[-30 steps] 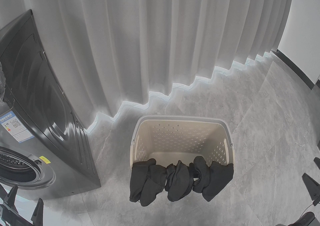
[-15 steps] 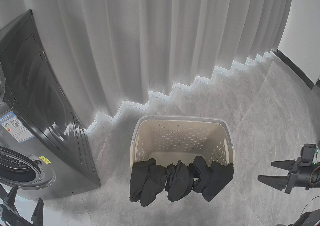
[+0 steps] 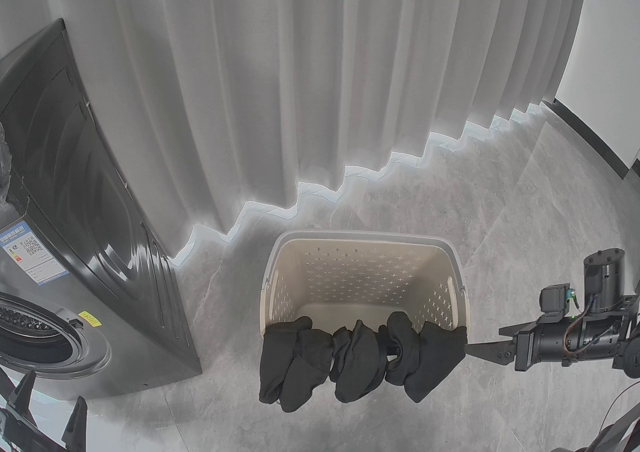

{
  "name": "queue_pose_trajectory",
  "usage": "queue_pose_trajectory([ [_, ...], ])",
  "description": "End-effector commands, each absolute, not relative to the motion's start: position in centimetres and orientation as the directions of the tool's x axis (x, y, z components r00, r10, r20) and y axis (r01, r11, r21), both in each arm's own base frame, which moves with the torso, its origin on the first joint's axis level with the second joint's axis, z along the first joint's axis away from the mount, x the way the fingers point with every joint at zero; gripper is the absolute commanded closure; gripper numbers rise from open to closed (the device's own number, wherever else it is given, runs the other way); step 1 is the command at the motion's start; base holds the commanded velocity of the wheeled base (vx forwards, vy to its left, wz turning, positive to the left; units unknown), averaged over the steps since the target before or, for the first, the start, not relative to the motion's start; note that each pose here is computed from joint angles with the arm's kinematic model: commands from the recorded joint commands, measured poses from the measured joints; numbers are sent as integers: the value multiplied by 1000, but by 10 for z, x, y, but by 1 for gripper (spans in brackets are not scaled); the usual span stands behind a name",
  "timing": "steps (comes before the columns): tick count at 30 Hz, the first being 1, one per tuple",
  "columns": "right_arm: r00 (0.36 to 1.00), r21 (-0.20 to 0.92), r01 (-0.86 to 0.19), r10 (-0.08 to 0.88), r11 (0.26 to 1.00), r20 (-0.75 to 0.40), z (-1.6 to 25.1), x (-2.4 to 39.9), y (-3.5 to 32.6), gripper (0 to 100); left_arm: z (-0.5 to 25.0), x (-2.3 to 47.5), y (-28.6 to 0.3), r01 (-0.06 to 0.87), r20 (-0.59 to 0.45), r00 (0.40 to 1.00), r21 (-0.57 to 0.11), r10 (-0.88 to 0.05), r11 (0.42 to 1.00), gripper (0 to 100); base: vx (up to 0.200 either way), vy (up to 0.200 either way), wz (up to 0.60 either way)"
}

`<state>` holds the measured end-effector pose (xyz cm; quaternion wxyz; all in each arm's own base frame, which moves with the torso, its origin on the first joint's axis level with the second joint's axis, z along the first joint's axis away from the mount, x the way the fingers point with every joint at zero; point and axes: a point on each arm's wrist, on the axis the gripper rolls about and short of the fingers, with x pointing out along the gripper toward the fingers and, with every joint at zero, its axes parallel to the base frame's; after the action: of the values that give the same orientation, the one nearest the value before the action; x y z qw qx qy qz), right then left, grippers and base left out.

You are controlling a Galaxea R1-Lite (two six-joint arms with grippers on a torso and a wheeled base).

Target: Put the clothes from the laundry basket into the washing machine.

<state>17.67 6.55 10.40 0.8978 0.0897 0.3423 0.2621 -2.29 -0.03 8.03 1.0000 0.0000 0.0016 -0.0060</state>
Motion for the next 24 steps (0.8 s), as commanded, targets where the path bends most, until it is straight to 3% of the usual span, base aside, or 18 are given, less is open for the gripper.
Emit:
queue_pose_trajectory([
  [1,587,349,-381,515,856,-625,82,192,72,0,76,-23,0,12,-6,1000,0,-12,1000,0,0,0,0],
  [18,608,322,-402,513,857,-605,47,224,92,0,76,-23,0,12,-6,1000,0,-12,1000,0,0,0,0],
  [24,647,297,-383,484,875,-589,34,239,96,0,76,-23,0,12,-6,1000,0,-12,1000,0,0,0,0],
])
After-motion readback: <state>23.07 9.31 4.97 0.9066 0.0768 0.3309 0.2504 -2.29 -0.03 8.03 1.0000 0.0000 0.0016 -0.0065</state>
